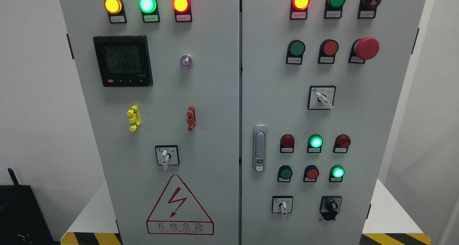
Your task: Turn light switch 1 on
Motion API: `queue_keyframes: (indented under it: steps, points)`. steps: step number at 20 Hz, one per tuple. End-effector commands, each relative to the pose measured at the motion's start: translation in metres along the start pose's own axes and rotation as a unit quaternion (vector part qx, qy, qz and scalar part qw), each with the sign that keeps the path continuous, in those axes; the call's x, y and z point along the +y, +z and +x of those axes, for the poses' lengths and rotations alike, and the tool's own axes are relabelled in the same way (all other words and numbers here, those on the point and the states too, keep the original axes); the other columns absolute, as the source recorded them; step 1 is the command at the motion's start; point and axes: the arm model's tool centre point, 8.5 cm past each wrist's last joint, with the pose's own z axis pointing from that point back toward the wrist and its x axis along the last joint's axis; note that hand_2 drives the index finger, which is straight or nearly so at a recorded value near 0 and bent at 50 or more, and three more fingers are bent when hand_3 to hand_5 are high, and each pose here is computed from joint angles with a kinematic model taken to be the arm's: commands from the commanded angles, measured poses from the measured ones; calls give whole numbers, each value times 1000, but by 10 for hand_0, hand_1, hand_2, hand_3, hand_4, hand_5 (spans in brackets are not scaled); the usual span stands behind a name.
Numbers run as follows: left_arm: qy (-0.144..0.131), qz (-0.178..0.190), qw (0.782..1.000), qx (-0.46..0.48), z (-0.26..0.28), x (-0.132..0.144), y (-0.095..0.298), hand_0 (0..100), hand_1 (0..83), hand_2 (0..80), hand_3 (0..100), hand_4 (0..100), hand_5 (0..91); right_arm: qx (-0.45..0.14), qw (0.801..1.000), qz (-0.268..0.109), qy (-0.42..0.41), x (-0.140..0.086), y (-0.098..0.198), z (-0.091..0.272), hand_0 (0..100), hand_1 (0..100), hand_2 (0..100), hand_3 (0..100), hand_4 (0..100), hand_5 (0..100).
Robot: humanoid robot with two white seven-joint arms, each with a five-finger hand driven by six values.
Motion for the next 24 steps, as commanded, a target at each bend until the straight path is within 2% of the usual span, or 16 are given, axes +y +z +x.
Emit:
queue_keyframes:
  steps: [1,9,13,17,21,24]
  points:
    - [-1,-4,1000,3,-1,-5,0,438,256,0,0,0,0,1,1000,0,-12,0,0,0,0,0,0,0,0,0]
    - [-3,-5,1000,1,1,-5,0,414,258,0,0,0,0,1,1000,0,-12,0,0,0,0,0,0,0,0,0]
    - [-15,1,1000,-11,8,-3,-1,405,268,0,0,0,0,1,1000,0,-12,0,0,0,0,0,0,0,0,0]
    - [-24,2,997,-69,37,-1,0,401,274,0,0,0,0,1,1000,0,-12,0,0,0,0,0,0,0,0,0]
    - [-63,17,988,-143,71,10,11,398,283,0,0,0,0,1,1000,0,-12,0,0,0,0,0,0,0,0,0]
    - [-83,38,970,-227,109,21,35,406,290,0,0,0,0,0,1000,0,-12,0,0,0,0,0,0,0,0,0]
